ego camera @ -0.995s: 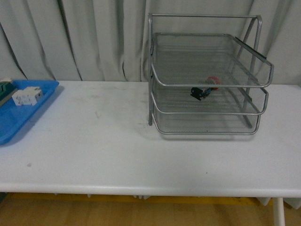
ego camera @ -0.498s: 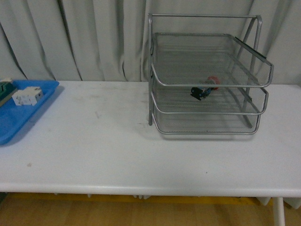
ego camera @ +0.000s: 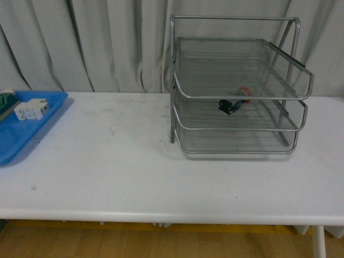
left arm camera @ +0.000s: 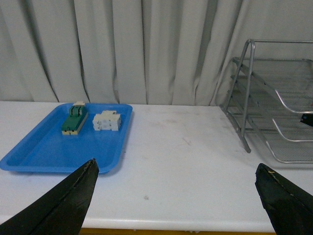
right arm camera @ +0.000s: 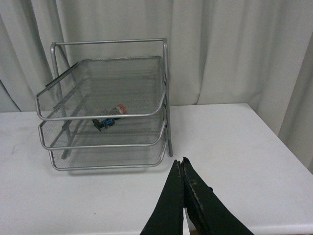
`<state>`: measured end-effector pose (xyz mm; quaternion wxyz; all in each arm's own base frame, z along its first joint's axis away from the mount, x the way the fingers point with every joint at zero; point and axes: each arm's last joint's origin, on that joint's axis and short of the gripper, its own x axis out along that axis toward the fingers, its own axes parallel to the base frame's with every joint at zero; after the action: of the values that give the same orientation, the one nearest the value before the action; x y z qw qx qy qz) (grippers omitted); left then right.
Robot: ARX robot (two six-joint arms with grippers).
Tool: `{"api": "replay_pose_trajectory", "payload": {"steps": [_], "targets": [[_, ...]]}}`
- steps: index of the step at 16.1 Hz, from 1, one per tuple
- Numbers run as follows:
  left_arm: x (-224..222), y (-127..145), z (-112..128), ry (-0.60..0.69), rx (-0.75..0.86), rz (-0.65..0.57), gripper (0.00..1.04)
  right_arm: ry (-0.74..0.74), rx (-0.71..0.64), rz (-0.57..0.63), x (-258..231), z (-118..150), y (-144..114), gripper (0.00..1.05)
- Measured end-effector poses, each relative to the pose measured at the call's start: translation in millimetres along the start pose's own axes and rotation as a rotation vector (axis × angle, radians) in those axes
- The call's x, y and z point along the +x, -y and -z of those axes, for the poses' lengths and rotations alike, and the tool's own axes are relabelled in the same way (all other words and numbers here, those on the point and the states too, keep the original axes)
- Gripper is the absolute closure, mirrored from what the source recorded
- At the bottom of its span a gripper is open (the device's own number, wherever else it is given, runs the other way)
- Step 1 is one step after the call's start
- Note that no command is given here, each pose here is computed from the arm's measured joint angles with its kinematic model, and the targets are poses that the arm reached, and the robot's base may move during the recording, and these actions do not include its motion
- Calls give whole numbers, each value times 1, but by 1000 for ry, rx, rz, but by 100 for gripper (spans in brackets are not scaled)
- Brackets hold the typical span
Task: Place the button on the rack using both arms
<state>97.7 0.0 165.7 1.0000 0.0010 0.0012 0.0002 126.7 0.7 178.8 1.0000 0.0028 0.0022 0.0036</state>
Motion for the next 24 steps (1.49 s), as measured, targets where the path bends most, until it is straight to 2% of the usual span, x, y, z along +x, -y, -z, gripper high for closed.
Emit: {"api": "replay_pose_trajectory", "payload": {"steps": [4, 15, 16, 17, 22, 23, 24], "targets": [[0, 0, 0, 0, 0, 0, 7, 12, 0, 8, -8, 9, 1, 103], [0, 0, 0, 0, 0, 1, 7, 16, 0, 8, -19, 9, 1, 103], [0, 0, 0, 0, 0, 1, 7, -36, -1, 7, -24, 15, 1, 103], [0, 0, 0, -1, 0, 1, 7, 20, -1, 7, -30, 11, 1, 103], [0, 0, 0, 0, 0, 1, 7, 8, 0, 8, -29, 12, 1, 103], [0, 0, 0, 0, 0, 1, 7, 8, -3, 8, -29, 12, 1, 97], [0, 0, 0, 0, 0, 0, 7, 8, -3, 8, -29, 12, 1, 85]]}}
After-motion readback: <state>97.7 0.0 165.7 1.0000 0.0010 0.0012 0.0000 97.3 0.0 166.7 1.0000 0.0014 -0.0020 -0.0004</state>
